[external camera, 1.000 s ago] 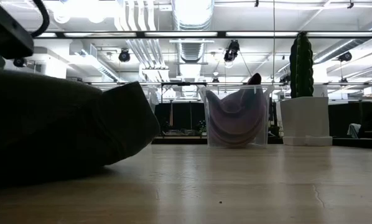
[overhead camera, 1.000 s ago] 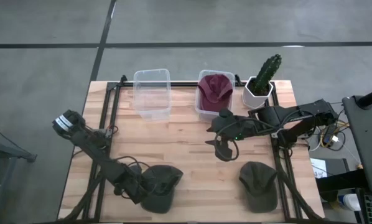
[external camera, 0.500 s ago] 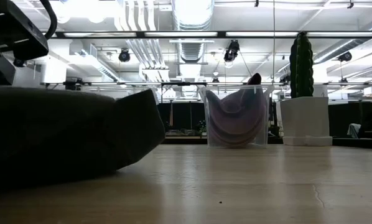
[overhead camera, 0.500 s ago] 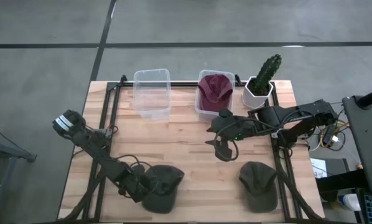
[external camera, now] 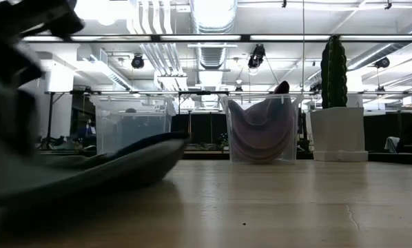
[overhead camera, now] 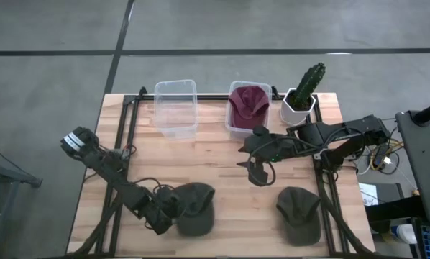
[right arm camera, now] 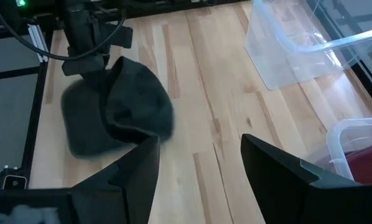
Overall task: Pick & Place hat
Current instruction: Put the left black cap into the left transparent bin
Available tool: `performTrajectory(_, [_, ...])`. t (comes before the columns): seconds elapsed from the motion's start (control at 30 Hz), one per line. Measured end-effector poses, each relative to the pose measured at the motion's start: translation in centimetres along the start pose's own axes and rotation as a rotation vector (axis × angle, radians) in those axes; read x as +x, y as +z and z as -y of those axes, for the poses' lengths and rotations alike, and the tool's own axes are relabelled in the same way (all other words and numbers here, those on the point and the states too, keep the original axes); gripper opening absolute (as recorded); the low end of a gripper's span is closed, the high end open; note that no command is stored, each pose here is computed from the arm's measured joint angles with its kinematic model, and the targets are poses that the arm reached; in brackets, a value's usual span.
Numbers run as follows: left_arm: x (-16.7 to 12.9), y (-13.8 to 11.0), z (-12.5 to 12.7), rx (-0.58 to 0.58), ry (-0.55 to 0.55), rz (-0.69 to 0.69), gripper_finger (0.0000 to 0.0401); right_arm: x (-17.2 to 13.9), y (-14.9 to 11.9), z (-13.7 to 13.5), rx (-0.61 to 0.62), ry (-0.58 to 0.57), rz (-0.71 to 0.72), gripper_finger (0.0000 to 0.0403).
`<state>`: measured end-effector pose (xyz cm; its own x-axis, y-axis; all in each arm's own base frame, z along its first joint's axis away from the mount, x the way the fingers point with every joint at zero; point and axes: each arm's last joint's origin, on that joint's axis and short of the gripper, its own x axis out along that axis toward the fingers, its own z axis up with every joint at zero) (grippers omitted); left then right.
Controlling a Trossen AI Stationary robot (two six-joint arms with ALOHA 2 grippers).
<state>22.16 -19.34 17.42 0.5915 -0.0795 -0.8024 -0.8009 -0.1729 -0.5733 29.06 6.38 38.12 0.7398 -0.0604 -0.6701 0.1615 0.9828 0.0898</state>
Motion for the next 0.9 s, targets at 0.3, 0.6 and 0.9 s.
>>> performTrajectory(0.3, [-1.2,-0.3,3.6,0.040,-0.281,0.219,0.0007,-2.4,1.9,-0.1,0.023,0.034,0.091,0.0219])
performTrajectory(0.6, [-4.7,-1.6,8.3,0.156,-0.536,0.491,0.0007,-6.3,4.1,-0.1,0.126,0.129,0.154,0.0219])
performTrajectory(0.9, [-8.8,-1.5,11.8,0.314,-0.530,0.699,0.0007,-5.9,2.8,0.1,0.198,0.120,-0.008,0.0219])
